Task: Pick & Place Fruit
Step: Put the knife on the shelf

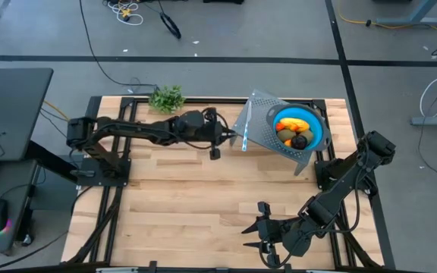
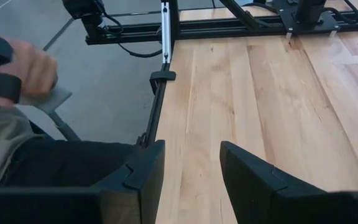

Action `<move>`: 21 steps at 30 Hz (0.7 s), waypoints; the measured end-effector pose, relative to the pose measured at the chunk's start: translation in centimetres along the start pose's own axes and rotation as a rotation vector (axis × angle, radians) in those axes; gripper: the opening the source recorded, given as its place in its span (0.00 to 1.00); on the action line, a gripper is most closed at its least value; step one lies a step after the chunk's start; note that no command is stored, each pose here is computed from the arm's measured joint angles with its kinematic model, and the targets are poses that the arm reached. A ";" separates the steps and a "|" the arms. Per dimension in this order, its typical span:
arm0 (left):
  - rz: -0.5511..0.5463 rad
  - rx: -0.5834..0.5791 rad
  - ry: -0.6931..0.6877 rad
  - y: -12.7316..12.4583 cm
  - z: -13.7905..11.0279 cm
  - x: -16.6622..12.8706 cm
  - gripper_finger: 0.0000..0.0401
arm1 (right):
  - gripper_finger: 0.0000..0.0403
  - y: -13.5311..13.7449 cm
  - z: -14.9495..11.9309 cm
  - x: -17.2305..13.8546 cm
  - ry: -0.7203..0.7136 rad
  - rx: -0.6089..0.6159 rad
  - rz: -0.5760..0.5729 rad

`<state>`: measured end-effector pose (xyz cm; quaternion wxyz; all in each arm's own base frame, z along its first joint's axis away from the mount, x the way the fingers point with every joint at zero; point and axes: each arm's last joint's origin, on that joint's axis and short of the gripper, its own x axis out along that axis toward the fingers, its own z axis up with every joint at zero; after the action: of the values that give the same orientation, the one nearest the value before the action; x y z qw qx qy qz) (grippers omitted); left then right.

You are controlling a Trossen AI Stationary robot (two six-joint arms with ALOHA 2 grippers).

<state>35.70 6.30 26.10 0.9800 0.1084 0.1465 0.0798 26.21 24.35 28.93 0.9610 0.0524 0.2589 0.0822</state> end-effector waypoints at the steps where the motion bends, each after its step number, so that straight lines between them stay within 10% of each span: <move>1: -0.005 -0.019 0.003 -0.2 0.2 -0.2 0.17 | 0.41 0.0 0.0 0.0 0.004 -0.001 0.002; 11: 0.320 -0.235 -0.006 -1.4 1.4 0.1 0.56 | 0.41 -0.2 -1.7 -0.2 0.237 0.055 0.096; 21: 0.324 -0.377 0.139 0.4 2.0 2.9 0.60 | 0.41 -0.6 -2.4 -0.4 0.338 0.086 0.089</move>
<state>38.97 6.87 27.27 0.9449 -0.0597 0.1767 0.2691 24.73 23.86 26.96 0.8961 0.0903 0.4173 0.1211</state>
